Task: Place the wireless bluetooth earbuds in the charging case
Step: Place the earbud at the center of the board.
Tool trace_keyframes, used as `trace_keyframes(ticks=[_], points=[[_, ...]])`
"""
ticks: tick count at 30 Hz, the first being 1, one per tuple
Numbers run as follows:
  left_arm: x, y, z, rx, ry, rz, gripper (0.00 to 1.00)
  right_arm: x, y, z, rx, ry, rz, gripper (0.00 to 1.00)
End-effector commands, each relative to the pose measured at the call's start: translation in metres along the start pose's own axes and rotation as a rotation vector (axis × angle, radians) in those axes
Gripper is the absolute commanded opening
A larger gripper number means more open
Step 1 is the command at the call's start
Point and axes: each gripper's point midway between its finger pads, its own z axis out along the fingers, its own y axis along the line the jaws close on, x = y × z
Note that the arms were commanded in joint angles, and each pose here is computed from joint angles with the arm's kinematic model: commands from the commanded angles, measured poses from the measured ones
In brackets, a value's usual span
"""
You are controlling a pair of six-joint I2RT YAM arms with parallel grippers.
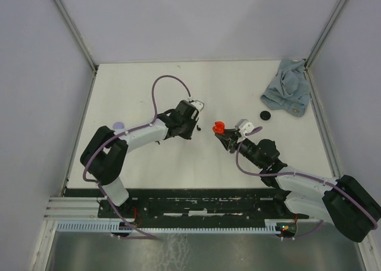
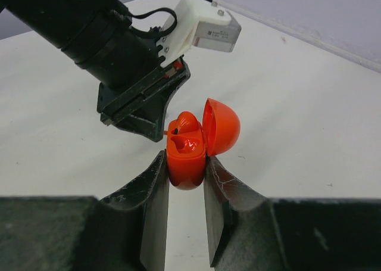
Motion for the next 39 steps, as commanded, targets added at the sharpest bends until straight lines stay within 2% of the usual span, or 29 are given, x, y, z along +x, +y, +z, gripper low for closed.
trace_keyframes(ticks=[1,11,16,19,22,39], points=[[0.023,-0.013,0.009,0.031,0.060,0.066,0.15,-0.025,-0.007,0.004,0.035,-0.076,-0.023,0.03],[0.054,-0.017,0.025,-0.017,0.135,0.067,0.18,-0.023,-0.009,0.005,0.047,-0.074,-0.026,0.03],[0.060,-0.012,0.026,-0.059,0.146,0.070,0.30,-0.023,-0.009,0.004,0.048,-0.074,-0.028,0.03],[0.060,-0.007,0.022,-0.091,0.143,0.064,0.41,-0.024,-0.009,0.004,0.048,-0.075,-0.028,0.03],[0.061,-0.001,0.018,-0.124,0.137,0.049,0.46,-0.023,-0.009,0.004,0.045,-0.075,-0.028,0.03],[0.065,0.025,0.003,-0.265,0.130,0.010,0.53,-0.024,-0.009,0.004,0.047,-0.076,-0.028,0.03]])
